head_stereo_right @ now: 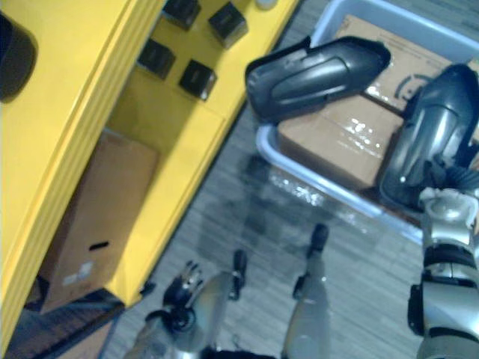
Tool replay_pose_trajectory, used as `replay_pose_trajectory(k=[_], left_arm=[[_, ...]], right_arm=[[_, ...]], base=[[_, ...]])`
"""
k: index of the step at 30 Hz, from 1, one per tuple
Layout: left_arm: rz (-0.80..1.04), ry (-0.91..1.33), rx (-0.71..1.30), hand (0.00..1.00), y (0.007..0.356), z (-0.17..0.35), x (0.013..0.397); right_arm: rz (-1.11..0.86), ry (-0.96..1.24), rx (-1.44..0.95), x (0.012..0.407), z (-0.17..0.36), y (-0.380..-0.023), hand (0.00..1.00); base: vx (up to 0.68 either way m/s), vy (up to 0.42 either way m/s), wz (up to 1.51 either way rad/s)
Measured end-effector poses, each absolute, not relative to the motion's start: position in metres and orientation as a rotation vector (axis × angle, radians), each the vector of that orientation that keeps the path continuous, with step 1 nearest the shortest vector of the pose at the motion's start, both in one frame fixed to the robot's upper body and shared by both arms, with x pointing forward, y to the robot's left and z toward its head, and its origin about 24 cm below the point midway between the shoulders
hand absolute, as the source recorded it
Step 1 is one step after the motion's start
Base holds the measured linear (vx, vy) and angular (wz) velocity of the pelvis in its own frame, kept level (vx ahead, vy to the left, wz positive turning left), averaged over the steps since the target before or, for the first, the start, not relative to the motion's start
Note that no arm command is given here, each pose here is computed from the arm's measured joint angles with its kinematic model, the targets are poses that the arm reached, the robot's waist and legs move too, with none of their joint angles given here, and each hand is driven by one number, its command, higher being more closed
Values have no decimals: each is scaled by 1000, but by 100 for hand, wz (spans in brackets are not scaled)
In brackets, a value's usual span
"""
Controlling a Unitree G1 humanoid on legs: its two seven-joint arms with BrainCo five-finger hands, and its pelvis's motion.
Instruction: Walk over and take plastic housings, then place them on the shelf
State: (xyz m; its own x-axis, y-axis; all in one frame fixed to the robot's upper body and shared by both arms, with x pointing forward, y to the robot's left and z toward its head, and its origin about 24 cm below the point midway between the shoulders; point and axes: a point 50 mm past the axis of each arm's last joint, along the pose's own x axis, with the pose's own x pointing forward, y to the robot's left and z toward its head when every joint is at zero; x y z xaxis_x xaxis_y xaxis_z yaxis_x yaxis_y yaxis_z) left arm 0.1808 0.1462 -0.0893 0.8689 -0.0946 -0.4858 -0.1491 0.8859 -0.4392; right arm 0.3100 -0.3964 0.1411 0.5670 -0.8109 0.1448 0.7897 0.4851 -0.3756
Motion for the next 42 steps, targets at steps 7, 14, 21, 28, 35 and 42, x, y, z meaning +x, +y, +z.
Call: replay_pose_trajectory(k=[7, 14, 21, 28, 35, 42], left_arm=[[29, 524, -483, 0, 146, -89, 181], [39, 517, -480, 0, 146, -88, 181], [28, 511, -478, 0, 144, -87, 182], [20, 473, -490, 0, 144, -80, 184], [-11, 351, -518, 0, 142, -55, 196], [-6, 210, -537, 0, 153, -20, 210]], right_arm=[[-961, 97, -632, 308, 152, -403, 100], [-933, 143, -813, 306, 160, -405, 100], [-886, 244, -964, 305, 150, -404, 100], [-832, 310, -986, 306, 125, -393, 100], [-827, 325, -961, 303, 95, -376, 100], [-798, 340, -877, 295, 56, -348, 100]], base=[[-11, -16, 2], [0, 0, 0], [8, -7, 4], [7, -6, 4], [-3, -9, 0], [24, -7, -1]])
